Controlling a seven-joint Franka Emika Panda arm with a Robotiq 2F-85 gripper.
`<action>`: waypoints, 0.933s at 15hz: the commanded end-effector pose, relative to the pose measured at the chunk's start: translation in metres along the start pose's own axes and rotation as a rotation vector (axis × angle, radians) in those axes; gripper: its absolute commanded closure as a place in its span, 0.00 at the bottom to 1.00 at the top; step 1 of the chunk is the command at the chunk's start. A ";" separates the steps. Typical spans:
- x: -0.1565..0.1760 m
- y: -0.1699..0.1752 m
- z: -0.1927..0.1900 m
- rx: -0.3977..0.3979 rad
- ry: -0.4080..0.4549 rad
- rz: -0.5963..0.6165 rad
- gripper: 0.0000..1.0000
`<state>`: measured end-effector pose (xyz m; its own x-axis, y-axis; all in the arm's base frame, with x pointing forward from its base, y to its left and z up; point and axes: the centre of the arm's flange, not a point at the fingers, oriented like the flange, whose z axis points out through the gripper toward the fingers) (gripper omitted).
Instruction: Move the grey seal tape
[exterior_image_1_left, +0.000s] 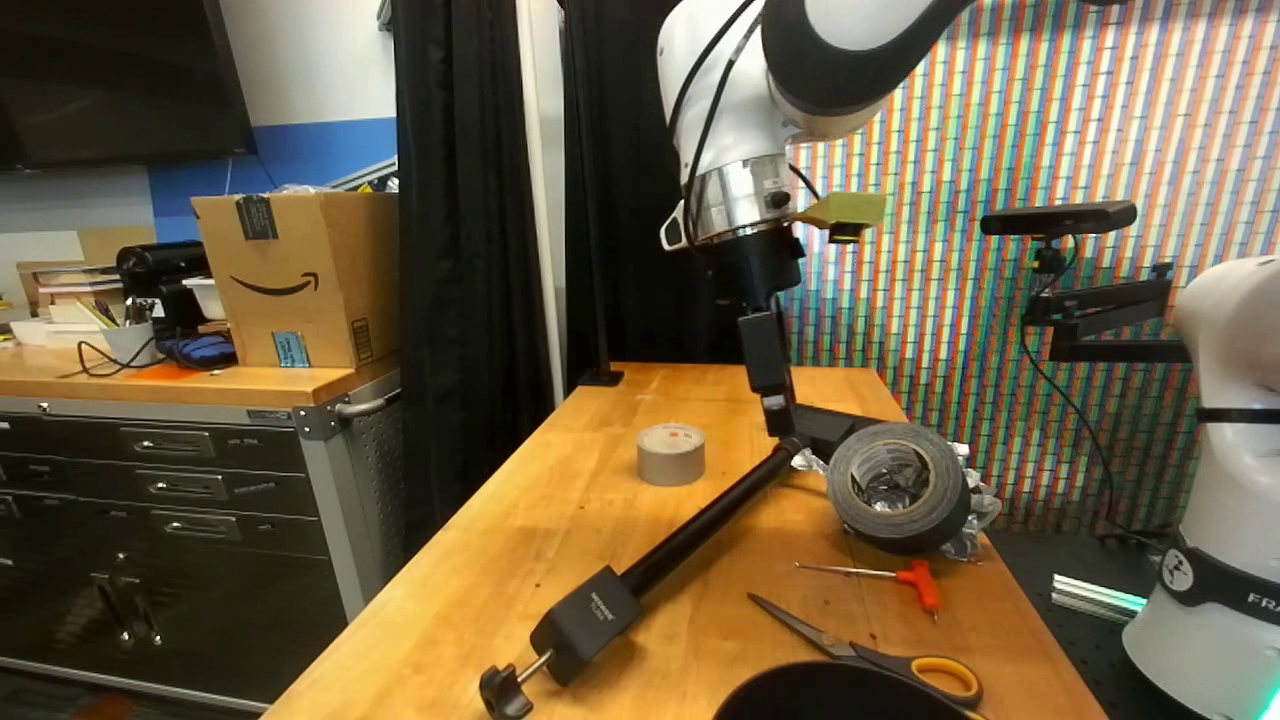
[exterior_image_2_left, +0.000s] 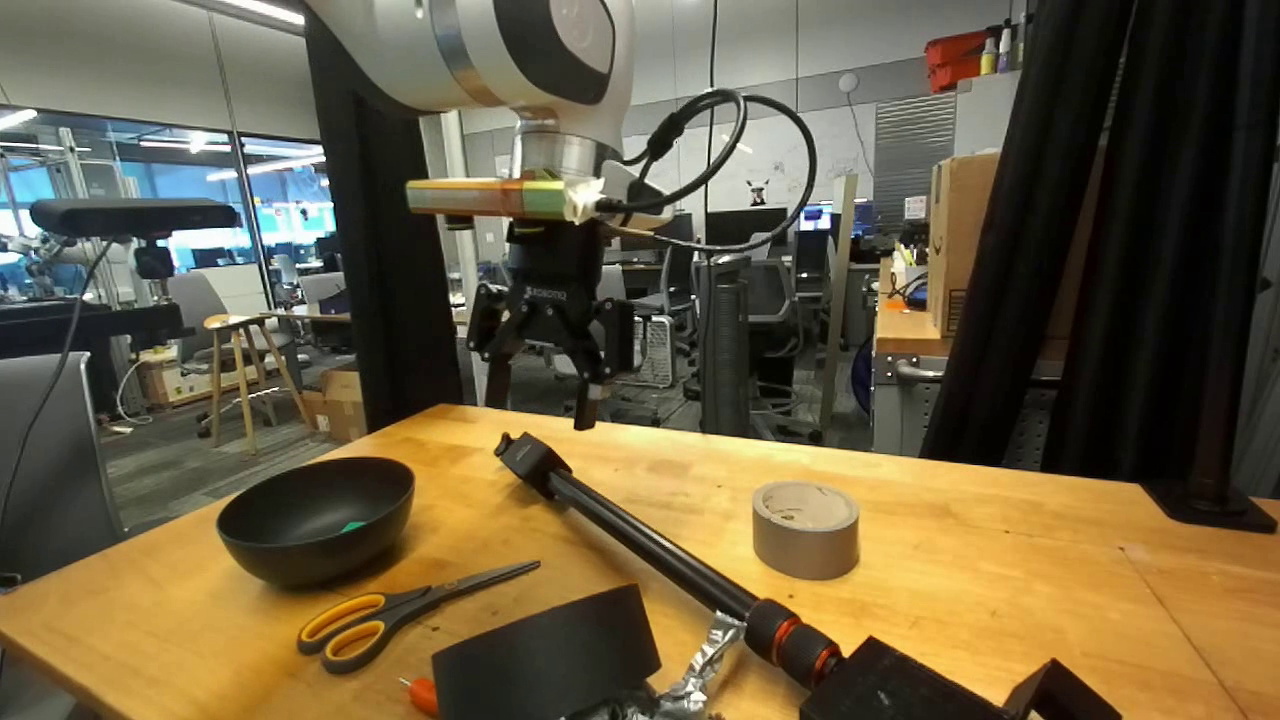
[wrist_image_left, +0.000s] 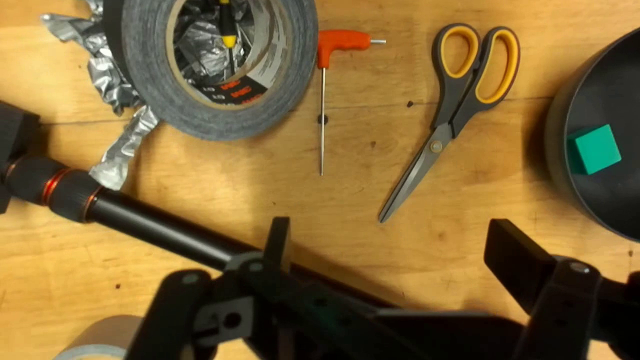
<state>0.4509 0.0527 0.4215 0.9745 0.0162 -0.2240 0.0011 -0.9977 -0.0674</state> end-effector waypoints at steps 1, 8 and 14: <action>0.051 0.014 -0.019 -0.003 -0.001 -0.036 0.00; 0.089 0.063 -0.026 -0.004 0.012 -0.062 0.00; 0.103 0.099 -0.024 -0.005 0.019 -0.059 0.00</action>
<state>0.5413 -0.0319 0.4122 0.9788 0.0557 -0.1971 0.0398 -0.9957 -0.0840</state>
